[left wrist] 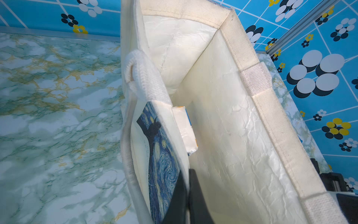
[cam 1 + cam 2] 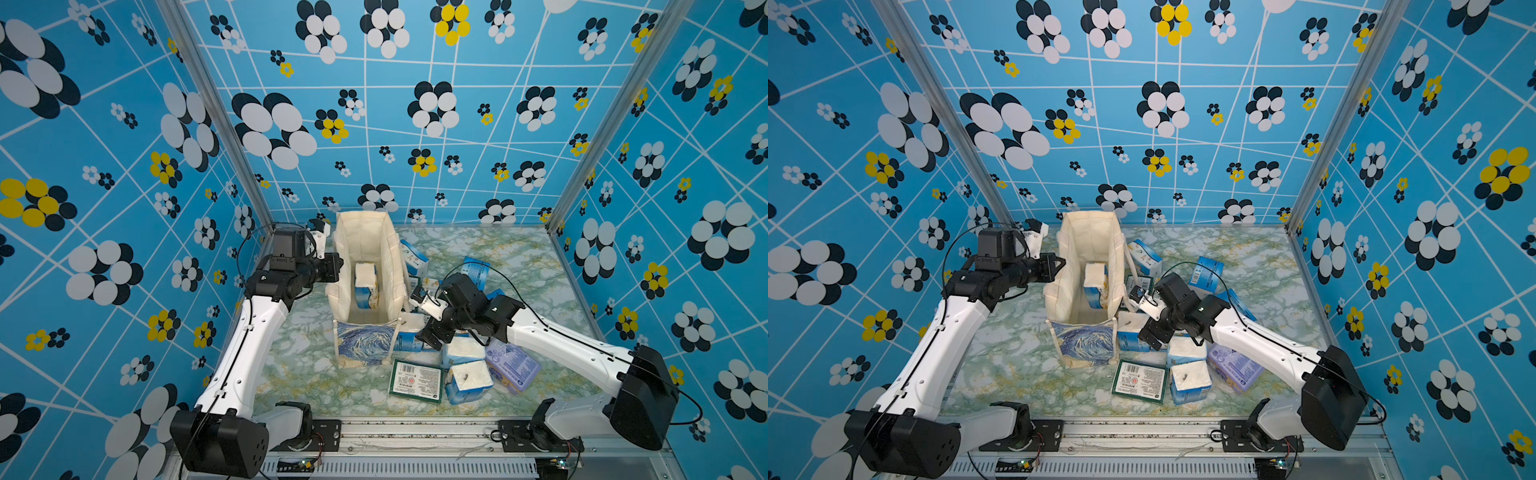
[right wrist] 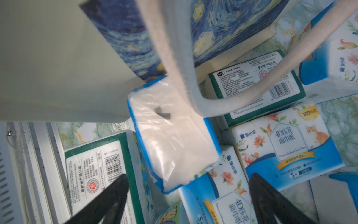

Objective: Put tissues into the canvas bag
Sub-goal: Pick up the pack of facial tissues from the center of the board.

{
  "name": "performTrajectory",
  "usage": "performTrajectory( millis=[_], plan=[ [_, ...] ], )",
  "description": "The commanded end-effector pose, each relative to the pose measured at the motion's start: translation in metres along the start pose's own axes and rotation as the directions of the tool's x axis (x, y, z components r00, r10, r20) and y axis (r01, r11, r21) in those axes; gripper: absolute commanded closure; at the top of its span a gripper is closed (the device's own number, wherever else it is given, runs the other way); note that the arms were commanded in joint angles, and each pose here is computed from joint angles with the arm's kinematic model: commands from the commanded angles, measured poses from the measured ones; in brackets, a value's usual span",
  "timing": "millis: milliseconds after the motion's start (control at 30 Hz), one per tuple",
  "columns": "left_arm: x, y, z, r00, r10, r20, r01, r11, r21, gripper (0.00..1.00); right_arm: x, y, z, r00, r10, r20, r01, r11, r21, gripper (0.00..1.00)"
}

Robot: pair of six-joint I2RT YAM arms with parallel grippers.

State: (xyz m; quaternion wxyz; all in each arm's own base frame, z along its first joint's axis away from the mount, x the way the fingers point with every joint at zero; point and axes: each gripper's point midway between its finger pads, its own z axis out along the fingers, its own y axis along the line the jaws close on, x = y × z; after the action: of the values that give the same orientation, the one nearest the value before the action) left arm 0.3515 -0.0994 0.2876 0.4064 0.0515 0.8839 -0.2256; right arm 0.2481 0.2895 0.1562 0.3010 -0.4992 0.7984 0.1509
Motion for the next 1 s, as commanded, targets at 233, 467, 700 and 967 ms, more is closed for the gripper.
performTrajectory(
  millis=[233,467,700,967],
  plan=[
    [0.001,-0.002,0.002,1.000,0.013,-0.022,-0.013,1.000,0.006,1.00,-0.018,0.004,0.021,0.997,-0.074,0.003,0.074,0.997,-0.035,0.01],
    [0.003,-0.001,0.005,0.999,0.011,-0.030,-0.011,1.000,0.006,1.00,-0.018,0.020,0.038,0.996,-0.087,-0.019,0.084,0.991,-0.104,0.06],
    [0.003,-0.001,0.004,0.999,0.017,-0.030,-0.017,1.000,0.001,1.00,-0.017,0.020,0.044,0.994,-0.085,-0.062,0.078,0.991,-0.110,0.40],
    [0.001,-0.001,0.000,1.000,0.023,-0.021,-0.023,1.000,-0.008,1.00,-0.032,0.004,0.019,0.998,-0.065,-0.016,0.065,0.998,-0.003,0.73]
  ],
)
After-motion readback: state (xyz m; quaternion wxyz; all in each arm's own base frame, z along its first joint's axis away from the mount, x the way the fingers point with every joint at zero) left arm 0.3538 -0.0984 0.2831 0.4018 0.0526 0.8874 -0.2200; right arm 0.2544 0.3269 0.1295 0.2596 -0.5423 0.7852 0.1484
